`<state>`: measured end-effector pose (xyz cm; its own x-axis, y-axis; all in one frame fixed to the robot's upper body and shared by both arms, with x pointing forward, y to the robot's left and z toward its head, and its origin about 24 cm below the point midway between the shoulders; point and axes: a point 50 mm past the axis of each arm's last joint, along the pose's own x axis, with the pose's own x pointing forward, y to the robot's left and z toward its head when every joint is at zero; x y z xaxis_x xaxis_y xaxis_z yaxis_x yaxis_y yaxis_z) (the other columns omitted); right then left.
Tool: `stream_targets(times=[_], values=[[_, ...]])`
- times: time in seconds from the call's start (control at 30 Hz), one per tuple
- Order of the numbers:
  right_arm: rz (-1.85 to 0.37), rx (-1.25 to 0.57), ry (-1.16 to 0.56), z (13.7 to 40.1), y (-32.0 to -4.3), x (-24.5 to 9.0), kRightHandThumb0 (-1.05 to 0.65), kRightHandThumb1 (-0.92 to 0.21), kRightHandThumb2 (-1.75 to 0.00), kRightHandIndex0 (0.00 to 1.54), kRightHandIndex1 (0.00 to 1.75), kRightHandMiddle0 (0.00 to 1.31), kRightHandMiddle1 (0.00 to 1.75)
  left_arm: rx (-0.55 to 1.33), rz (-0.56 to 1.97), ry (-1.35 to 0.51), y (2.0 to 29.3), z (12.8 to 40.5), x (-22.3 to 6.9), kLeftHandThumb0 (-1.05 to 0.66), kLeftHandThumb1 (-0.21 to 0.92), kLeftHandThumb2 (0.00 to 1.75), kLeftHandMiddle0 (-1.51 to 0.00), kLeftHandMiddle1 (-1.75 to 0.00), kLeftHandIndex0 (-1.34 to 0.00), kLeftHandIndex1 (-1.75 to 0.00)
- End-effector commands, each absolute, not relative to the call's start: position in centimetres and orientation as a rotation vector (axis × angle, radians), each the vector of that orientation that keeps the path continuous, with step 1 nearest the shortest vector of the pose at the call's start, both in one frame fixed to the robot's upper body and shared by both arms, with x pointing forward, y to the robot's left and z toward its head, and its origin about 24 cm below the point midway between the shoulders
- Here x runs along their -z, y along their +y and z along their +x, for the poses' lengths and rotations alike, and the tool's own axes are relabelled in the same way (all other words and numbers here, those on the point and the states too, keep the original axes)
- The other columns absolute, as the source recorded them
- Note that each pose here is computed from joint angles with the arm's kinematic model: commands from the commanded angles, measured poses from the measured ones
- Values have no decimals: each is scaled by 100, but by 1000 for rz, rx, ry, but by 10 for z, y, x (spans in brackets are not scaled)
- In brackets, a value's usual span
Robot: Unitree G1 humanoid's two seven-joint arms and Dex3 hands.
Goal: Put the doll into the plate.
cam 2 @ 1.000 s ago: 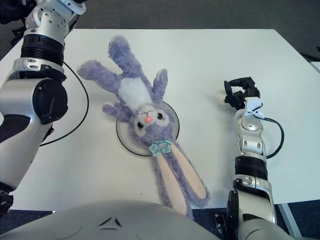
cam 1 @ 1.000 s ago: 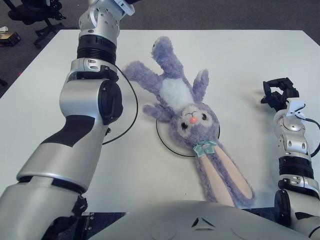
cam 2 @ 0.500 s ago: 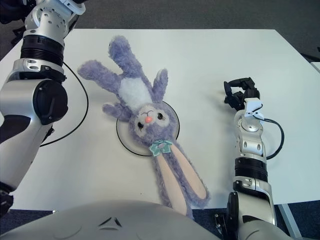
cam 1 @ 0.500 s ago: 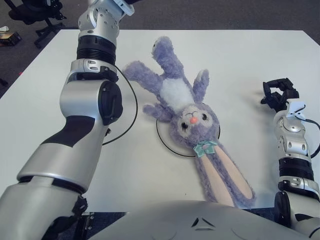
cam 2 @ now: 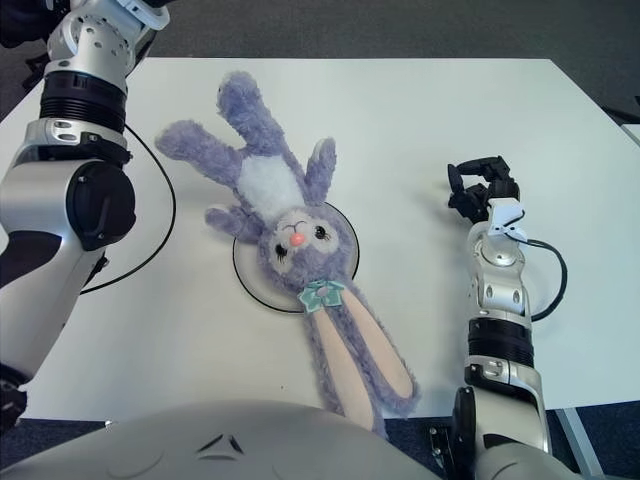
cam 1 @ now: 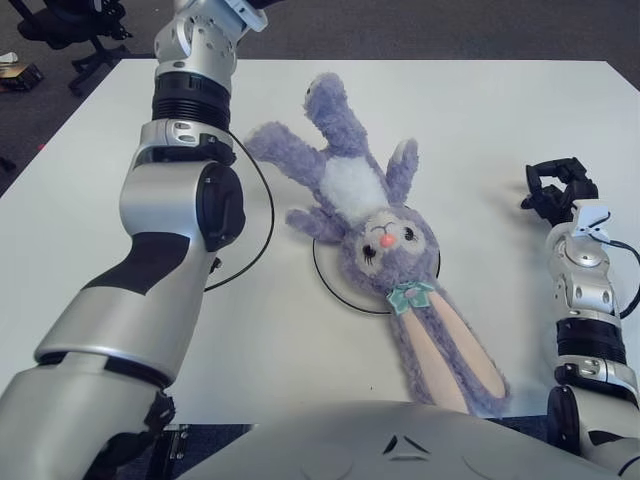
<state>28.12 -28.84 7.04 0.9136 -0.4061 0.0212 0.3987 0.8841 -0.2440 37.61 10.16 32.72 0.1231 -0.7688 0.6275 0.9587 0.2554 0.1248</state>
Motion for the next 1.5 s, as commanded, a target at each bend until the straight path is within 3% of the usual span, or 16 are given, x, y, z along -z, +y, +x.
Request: stream_targets(times=[0.0,0.37,0.4,0.43,0.5,0.57,0.7,0.93,1.13,1.47], values=[[-239,409,162,271,-284,-43,-35,-92,-42,70,175,30,164,1291,-356,-669,109,376,-325,-64,92,70,-73,-3,-43,-3],[-238,409,161,271,-278,-42,-35,-92,-42,70,175,30,164,1291,-356,-669,115,375,-324,-64,92,70,-73,-2,-43,-3],[-248,345,178,292,-268,-43,-35,-92,-42,70,175,30,164,869,-158,-628,142,390,-284,-64,92,70,-73,-2,-43,-3],[-262,293,191,307,-261,-46,-35,-92,-41,73,175,31,163,602,-2,-628,161,390,-255,-59,92,73,-77,-4,-50,-7],[-281,237,204,324,-252,-49,-35,-92,-41,75,175,32,162,379,154,-656,176,382,-226,-55,92,77,-79,-10,-46,-30],[-284,225,204,326,-250,-50,-35,-92,-40,77,175,32,162,363,163,-639,176,380,-219,-54,92,80,-78,-19,-35,-60],[-286,210,203,330,-248,-49,-35,-92,-39,78,175,33,161,281,209,-612,177,379,-207,-52,92,81,-76,-26,-28,-76],[-294,187,203,336,-244,-49,-35,-92,-38,79,175,35,159,152,294,-612,177,375,-190,-50,92,80,-70,-34,-24,-81],[-310,158,203,341,-241,-49,-35,-92,-37,79,175,36,158,70,343,-567,188,375,-174,-50,92,69,-65,-35,-25,-73],[-315,145,203,345,-241,-47,-36,-92,-36,79,175,37,157,-2,324,-535,195,376,-164,-51,92,67,-63,-34,-29,-68]])
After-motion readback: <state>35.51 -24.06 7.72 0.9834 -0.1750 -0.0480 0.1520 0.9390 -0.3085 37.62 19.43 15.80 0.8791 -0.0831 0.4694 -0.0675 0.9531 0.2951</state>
